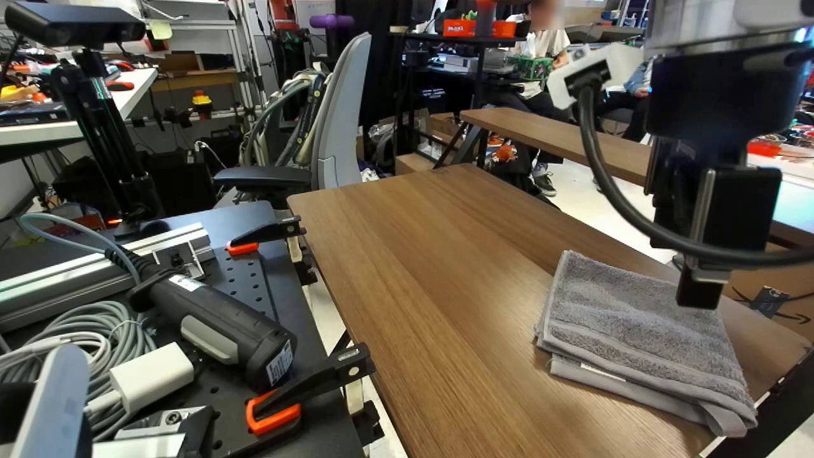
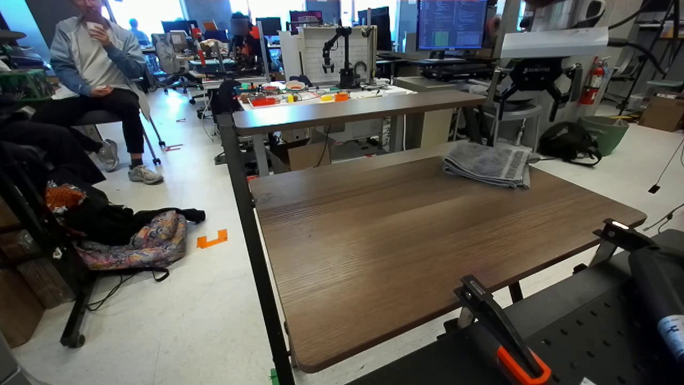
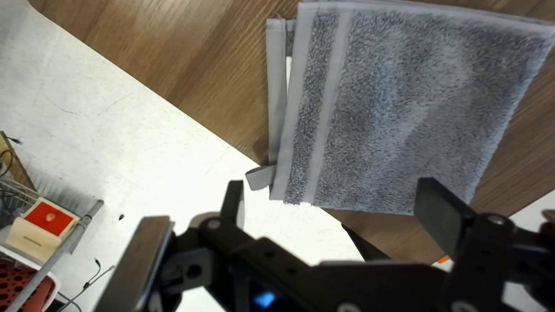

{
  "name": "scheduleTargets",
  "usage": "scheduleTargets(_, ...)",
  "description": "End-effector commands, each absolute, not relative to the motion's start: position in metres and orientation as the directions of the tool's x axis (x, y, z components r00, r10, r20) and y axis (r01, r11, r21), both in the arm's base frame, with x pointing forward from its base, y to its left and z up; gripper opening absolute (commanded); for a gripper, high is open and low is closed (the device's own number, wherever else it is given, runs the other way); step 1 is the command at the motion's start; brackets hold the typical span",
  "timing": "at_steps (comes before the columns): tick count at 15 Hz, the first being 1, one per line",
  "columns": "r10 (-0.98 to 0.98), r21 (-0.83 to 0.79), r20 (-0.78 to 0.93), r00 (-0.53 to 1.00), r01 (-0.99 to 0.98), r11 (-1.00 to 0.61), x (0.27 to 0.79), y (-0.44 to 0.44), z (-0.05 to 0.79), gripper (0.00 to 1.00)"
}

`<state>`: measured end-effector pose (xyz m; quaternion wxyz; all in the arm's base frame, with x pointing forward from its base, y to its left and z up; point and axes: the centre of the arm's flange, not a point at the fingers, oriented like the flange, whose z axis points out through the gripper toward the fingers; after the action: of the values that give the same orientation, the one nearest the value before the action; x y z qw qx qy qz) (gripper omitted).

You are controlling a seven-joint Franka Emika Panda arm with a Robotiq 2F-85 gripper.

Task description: Move the towel to the left of the table

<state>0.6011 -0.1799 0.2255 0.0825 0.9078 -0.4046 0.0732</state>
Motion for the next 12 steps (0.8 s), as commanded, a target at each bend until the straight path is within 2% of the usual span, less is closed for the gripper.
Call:
scheduleTargets(1, -0.747, 0.081, 0.207, 0.632, -0.772, -0.63, 0.622, -0.196, 0.202, 1.0)
scheduleTargets(12, -0.782, 0.091, 0.094, 0.617, -0.787, -0.61, 0.605, -0.188, 0.142, 1.0)
